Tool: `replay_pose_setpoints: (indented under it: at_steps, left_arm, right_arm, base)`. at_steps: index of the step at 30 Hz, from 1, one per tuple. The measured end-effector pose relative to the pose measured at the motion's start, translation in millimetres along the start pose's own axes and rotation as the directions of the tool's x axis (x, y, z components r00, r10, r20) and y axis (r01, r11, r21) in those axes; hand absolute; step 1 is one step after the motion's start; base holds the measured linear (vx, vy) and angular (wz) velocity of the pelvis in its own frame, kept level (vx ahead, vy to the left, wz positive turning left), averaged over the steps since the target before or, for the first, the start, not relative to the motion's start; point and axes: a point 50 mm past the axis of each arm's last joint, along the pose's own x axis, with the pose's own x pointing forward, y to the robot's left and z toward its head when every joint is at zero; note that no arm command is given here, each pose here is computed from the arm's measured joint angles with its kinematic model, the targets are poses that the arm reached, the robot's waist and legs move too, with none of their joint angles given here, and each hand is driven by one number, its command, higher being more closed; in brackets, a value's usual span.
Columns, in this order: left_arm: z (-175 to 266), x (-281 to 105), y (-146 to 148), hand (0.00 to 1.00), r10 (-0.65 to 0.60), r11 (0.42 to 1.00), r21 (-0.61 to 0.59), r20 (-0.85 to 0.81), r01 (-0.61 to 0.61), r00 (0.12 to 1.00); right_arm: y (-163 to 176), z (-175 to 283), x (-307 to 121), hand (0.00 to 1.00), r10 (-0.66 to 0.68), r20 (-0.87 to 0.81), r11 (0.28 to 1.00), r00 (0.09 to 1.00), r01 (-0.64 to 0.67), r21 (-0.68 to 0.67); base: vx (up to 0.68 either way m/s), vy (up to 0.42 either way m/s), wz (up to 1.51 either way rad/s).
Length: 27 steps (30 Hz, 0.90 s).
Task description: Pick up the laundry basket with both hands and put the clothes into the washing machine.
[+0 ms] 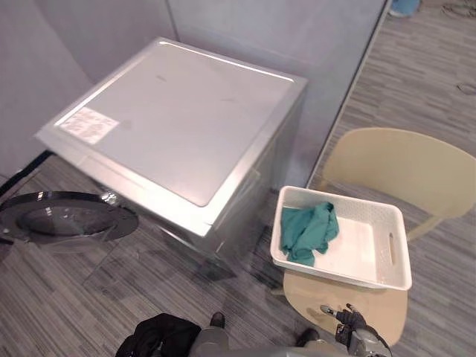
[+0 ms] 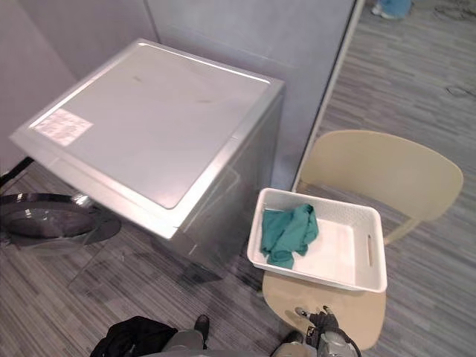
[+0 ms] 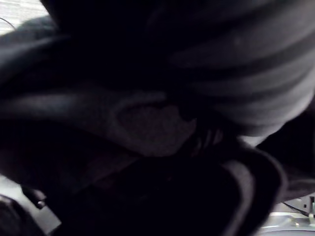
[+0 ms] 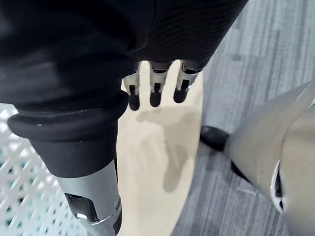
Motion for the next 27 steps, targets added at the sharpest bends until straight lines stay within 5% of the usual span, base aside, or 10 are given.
replay_pose_setpoints:
  at_steps: [15,27]
  left_arm:
    - [-12,-4,19,1.0,-0.041,0.963,0.264,-0.031,0.048,0.999]
    - [-22,-6,39,1.0,0.027,0.977,0.213,-0.093,-0.007,0.995]
  right_arm:
    - [-9,-34,-8,0.0,0.028,-0.089,0.984,0.996,-0.043,-0.171]
    - [-5,-65,-19,0.0,0.036,-0.164,0.999,0.986,-0.035,0.009]
  base:
    - [-0.17,0.094,-0.01]
    - [-0.02,-0.078,0.22]
